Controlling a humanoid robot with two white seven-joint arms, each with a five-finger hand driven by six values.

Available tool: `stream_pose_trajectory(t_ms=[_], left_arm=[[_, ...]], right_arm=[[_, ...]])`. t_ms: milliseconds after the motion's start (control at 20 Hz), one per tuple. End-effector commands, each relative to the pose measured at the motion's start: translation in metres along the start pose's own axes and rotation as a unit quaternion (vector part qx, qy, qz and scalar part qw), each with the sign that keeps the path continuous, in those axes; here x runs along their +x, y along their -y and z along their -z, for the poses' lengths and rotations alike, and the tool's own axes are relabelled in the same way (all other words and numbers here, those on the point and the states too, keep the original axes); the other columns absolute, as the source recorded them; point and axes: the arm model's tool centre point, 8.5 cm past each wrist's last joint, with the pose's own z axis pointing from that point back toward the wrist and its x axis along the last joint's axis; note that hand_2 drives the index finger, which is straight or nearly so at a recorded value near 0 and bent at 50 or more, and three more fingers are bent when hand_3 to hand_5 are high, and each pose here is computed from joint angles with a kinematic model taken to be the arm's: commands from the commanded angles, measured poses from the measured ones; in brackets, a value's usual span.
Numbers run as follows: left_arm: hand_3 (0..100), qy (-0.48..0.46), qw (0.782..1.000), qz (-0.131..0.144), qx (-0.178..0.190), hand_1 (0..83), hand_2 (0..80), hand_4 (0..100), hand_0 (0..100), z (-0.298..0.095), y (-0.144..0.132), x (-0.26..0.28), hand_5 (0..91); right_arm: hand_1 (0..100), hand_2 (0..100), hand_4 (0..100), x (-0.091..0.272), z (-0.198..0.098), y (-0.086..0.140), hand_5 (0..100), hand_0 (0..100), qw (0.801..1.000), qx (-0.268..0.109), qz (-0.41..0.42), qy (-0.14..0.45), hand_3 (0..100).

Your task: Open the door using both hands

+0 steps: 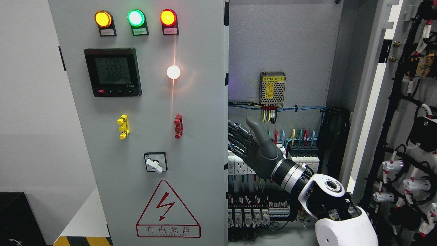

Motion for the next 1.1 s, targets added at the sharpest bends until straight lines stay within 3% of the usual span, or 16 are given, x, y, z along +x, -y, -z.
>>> stream_pose_trajectory(t_ms=[0, 1052], left_arm=[[0, 0.001, 1.0, 0.0, 0.0, 0.0, 0.0, 0, 0, 0.0001, -0.0007, 0.0007, 0.0], [0, 0.001, 1.0, 0.0, 0.0, 0.0, 0.0, 0, 0, 0.0, 0.0003, 0.0006, 0.0]], right_arm=[[0, 0, 0, 0.0024, 0.0014, -0.0013, 0, 19, 1.0, 0.018, -0.001, 0.001, 0], [0, 0, 0, 0.0056, 0.0013, -0.0083, 0, 19, 0.999, 0.052, -0.004, 0.004, 0]])
